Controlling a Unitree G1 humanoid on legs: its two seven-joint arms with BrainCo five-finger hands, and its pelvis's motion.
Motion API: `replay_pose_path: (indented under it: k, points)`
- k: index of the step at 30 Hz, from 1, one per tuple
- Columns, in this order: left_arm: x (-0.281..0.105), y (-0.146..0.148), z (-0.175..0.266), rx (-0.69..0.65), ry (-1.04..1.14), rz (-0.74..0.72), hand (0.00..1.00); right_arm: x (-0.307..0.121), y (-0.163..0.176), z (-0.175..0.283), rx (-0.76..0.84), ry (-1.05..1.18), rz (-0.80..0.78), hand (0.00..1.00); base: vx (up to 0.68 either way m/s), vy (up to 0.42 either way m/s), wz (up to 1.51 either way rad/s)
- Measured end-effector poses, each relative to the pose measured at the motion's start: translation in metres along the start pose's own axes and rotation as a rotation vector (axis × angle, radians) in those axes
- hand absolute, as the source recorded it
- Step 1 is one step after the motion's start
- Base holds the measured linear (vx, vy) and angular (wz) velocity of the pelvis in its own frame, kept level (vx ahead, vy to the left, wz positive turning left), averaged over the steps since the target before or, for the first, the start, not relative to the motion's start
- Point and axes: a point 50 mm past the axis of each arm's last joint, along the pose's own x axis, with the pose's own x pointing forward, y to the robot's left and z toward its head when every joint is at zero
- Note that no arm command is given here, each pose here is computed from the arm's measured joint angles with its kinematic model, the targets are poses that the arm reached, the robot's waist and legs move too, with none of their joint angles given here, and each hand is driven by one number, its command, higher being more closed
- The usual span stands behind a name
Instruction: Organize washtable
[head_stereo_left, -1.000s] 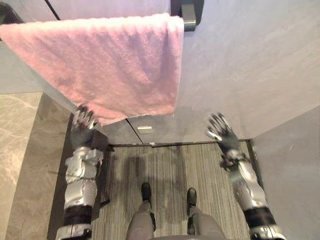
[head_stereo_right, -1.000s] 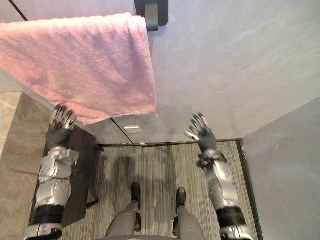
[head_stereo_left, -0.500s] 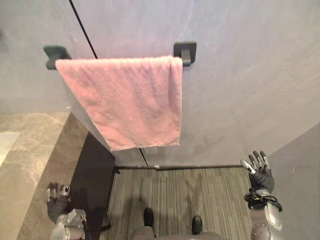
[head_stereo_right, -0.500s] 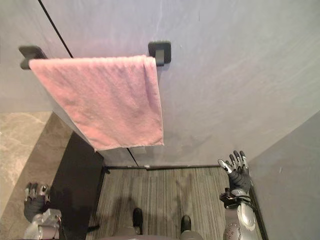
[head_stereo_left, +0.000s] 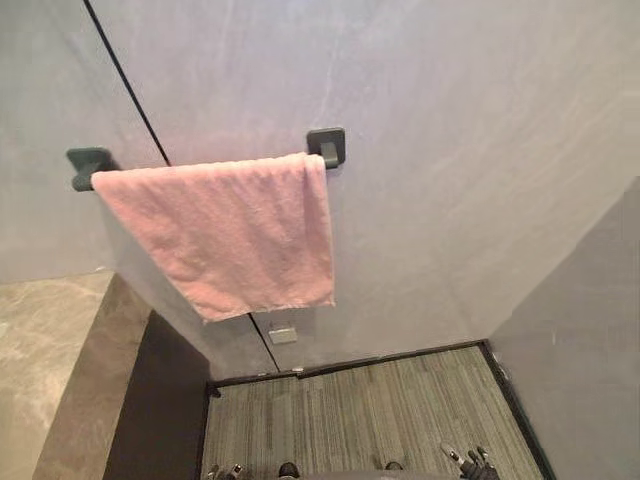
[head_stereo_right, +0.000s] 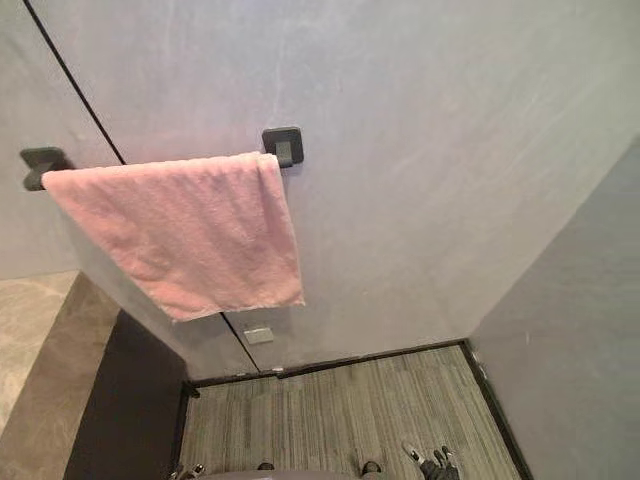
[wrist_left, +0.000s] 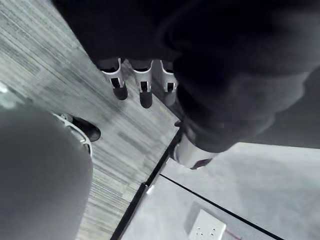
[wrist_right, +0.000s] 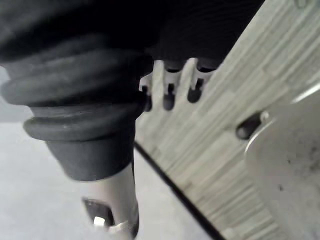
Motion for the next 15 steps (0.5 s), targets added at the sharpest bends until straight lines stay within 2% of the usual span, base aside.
replay_pose_path:
  k: [4, 10, 12, 15]
  points:
    - [0.007, 0.004, 0.018, 0.159, -0.029, 0.012, 0.00, 0.000, 0.003, -0.007, -0.072, 0.032, 0.011, 0.00, 0.05, -0.004, -0.05]
    - [0.013, -0.001, 0.035, 0.192, -0.064, 0.007, 0.00, -0.001, -0.002, -0.022, -0.096, 0.118, 0.003, 0.00, 0.04, -0.163, 0.52]
    - [0.014, -0.003, 0.039, 0.220, -0.069, -0.006, 0.00, 0.005, 0.008, -0.012, -0.132, 0.098, 0.037, 0.00, -0.05, -0.373, 0.27]
    - [0.014, -0.018, 0.031, 0.265, -0.047, -0.058, 0.00, 0.016, 0.016, 0.013, -0.165, 0.030, 0.066, 0.00, -0.04, -0.156, 0.23]
